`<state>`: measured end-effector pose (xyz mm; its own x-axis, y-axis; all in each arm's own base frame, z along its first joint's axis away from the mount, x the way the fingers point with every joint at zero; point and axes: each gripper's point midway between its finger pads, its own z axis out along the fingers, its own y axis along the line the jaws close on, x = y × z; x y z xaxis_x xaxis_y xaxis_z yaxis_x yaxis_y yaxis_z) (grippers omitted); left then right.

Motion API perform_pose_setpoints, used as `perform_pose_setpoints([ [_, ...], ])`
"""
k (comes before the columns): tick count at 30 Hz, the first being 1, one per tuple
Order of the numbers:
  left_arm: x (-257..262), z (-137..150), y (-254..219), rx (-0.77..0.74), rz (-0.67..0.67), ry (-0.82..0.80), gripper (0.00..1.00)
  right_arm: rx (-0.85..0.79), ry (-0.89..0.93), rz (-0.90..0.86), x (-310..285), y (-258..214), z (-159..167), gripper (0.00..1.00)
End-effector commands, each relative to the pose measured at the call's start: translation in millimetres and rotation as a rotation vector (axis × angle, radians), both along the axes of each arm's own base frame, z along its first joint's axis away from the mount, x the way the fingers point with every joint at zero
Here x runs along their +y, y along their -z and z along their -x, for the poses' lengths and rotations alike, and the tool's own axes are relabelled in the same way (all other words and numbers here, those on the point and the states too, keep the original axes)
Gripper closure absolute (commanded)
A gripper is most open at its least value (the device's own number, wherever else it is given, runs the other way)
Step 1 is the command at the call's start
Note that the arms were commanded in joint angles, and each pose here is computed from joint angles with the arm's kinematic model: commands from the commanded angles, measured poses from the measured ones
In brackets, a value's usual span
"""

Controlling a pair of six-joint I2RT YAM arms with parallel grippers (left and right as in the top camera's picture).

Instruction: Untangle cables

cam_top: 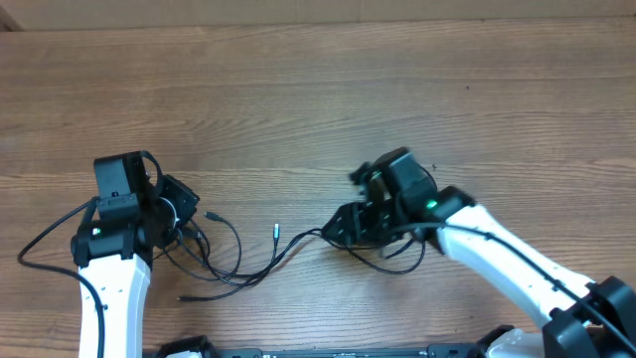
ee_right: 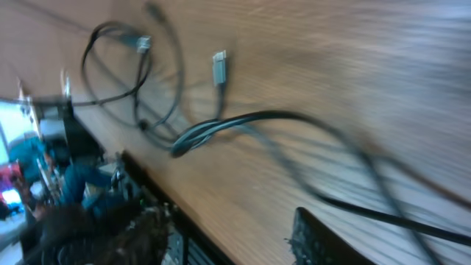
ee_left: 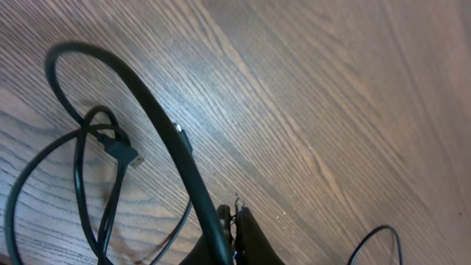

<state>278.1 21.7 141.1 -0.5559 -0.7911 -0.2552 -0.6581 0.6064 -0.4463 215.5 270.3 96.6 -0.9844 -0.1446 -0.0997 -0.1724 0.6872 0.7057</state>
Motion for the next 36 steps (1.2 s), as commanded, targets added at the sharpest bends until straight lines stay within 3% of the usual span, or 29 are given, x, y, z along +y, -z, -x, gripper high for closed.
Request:
perform_pose_setpoints([
  [1, -2.5, -3.5, 2.4, 0.009, 0.008, 0.041, 0.96, -0.006, -0.007, 0.037, 16.5, 3.8, 14.6, 0.49],
  [6, -3.2, -3.3, 7.9, 0.03, 0.008, 0.056, 0.96, -0.041, 0.216, 0.191, 14.2, 21.5, 2.8, 0.49],
  [12, -14.1, -4.2, 5.6, 0.017, 0.064, 0.086, 0.96, -0.12, 0.205, 0.067, 47.3, 8.3, -1.5, 0.49],
  [22, -23.1, -2.7, 4.3, 0.017, 0.111, 0.111, 0.96, 0.021, 0.257, 0.109, 65.5, 47.3, 13.6, 0.6],
  [23, -24.2, -2.3, 4.2, 0.017, 0.117, 0.113, 0.96, 0.025, 0.257, 0.116, 65.9, 52.5, 13.1, 0.63],
  [26, -26.6, -1.1, 4.2, 0.021, 0.13, 0.119, 0.96, 0.013, 0.251, 0.107, 70.1, 57.2, 9.2, 0.82],
  [29, -27.2, 1.6, 5.5, 0.031, 0.128, 0.128, 0.96, -0.074, 0.181, 0.039, 82.0, 44.8, 2.2, 0.96],
  [36, -27.1, 11.2, 10.4, 0.057, 0.073, 0.224, 0.96, -0.331, -0.058, -0.244, 82.5, -49.3, -27.3, 0.96],
])
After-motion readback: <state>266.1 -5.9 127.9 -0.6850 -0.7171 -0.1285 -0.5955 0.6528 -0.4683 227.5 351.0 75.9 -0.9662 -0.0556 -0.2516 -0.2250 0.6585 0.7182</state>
